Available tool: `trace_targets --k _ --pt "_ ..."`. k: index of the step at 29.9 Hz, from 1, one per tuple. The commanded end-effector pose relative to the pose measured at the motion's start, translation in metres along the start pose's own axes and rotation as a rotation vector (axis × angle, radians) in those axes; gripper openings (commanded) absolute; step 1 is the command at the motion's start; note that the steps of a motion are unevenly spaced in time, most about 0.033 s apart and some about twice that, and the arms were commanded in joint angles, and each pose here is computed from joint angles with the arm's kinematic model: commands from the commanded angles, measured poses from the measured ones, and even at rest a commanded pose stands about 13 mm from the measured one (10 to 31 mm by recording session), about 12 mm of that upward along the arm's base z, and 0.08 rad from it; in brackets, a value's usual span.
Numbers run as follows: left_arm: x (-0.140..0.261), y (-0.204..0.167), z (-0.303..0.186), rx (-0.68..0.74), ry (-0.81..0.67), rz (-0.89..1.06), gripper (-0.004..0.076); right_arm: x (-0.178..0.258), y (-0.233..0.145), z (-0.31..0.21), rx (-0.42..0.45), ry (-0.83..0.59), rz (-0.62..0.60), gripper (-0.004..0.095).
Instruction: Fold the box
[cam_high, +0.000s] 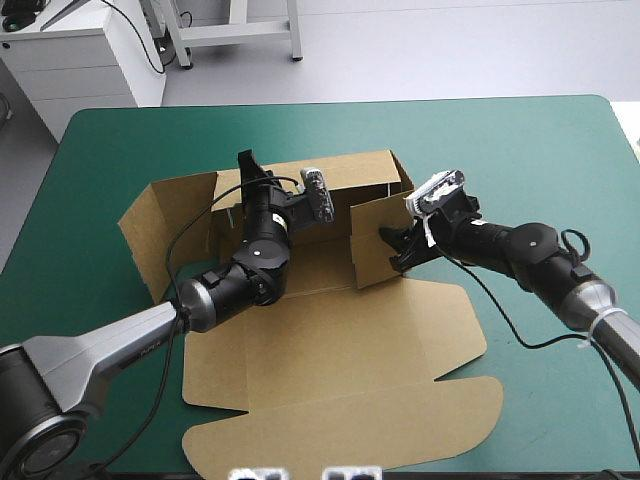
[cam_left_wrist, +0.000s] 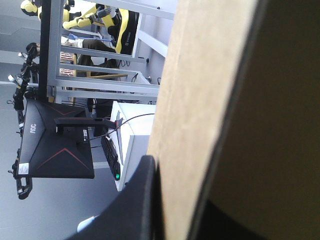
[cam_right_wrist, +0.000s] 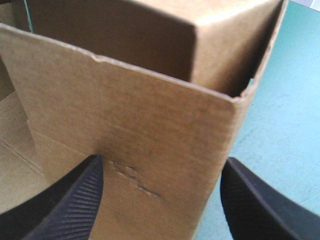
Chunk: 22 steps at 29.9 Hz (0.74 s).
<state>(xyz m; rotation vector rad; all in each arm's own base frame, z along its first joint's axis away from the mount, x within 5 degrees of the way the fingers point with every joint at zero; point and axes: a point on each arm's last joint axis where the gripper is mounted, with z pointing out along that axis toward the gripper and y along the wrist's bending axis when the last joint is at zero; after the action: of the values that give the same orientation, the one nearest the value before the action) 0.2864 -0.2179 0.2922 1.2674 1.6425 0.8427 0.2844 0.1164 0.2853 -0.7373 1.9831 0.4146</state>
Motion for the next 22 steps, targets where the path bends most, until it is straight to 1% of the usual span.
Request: trace_targets --k 1,5,10,12,14,20,22 --pt "-0.012 0.012 -0.017 0.001 -0.111 -0.058 -0.0008 -0.018 0.005 -0.002 0.066 -0.074 -0.019 0.0622" --pt "-0.023 0.006 -0.026 0.003 -0.157 -0.022 -0.0008 -0.022 0.007 0.001 0.133 -0.095 -0.015 0.0622" --pt "-0.029 0.002 -0.032 0.019 -0.19 -0.018 -0.0008 -0.017 0.011 0.011 0.114 -0.07 -0.017 0.0619" --pt "-0.028 0.002 -0.031 0.016 -0.175 -0.022 -0.0008 -0.014 0.009 0.016 0.12 -0.056 -0.004 0.0595" --pt "-0.026 0.003 -0.031 0.007 -0.153 -0.022 -0.0008 -0.012 0.008 0.02 0.124 -0.045 0.002 0.0521" --pt "-0.026 0.003 -0.031 0.012 -0.154 -0.026 -0.0008 -0.01 0.01 0.021 0.096 -0.036 0.005 0.0113" --pt "-0.026 0.003 -0.031 0.012 -0.154 -0.028 -0.0008 -0.01 0.012 0.021 0.082 -0.033 0.005 0.0012"
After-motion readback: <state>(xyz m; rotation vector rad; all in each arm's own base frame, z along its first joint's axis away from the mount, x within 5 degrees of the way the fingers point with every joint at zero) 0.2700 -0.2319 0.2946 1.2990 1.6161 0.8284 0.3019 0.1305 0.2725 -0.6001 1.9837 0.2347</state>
